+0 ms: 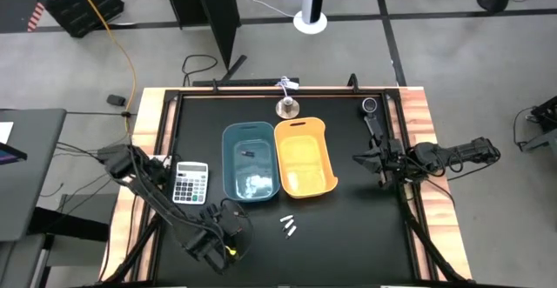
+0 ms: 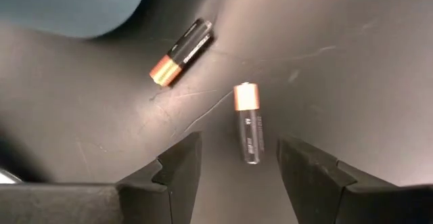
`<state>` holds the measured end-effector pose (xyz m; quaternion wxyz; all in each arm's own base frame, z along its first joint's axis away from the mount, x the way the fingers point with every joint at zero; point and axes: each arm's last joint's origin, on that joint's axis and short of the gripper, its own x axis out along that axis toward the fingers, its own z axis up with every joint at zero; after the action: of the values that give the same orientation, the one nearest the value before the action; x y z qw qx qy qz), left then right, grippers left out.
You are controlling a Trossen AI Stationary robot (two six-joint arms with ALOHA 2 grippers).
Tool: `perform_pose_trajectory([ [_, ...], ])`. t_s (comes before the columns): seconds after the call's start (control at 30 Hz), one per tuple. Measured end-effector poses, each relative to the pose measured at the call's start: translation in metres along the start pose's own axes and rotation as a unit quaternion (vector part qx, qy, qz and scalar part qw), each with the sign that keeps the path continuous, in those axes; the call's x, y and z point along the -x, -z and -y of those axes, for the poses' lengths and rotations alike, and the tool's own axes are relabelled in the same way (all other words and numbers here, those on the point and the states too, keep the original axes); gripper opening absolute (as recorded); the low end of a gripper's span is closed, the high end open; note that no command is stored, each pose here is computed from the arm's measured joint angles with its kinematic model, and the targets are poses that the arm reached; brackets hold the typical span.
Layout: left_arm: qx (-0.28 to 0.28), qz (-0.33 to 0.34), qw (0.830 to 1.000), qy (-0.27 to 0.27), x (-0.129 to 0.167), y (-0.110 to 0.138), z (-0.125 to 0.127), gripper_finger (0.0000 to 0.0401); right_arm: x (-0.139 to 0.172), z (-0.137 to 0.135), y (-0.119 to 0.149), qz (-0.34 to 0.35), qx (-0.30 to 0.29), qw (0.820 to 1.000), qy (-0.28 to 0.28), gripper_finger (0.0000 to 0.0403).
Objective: Sort batteries
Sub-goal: Put the bottom black battery into the blue bin
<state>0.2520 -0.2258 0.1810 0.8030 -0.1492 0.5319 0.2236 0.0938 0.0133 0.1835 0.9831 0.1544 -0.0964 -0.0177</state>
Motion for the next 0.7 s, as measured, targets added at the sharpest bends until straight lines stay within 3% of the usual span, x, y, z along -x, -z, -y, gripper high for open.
perform_pose_trajectory([
  [0.7,0.007,-0.026,1.000,0.011,-0.025,-0.001,0.010,0.0184,0.000,-0.001,-0.003,0.015,-0.010,1.000,-0.005,0.0044],
])
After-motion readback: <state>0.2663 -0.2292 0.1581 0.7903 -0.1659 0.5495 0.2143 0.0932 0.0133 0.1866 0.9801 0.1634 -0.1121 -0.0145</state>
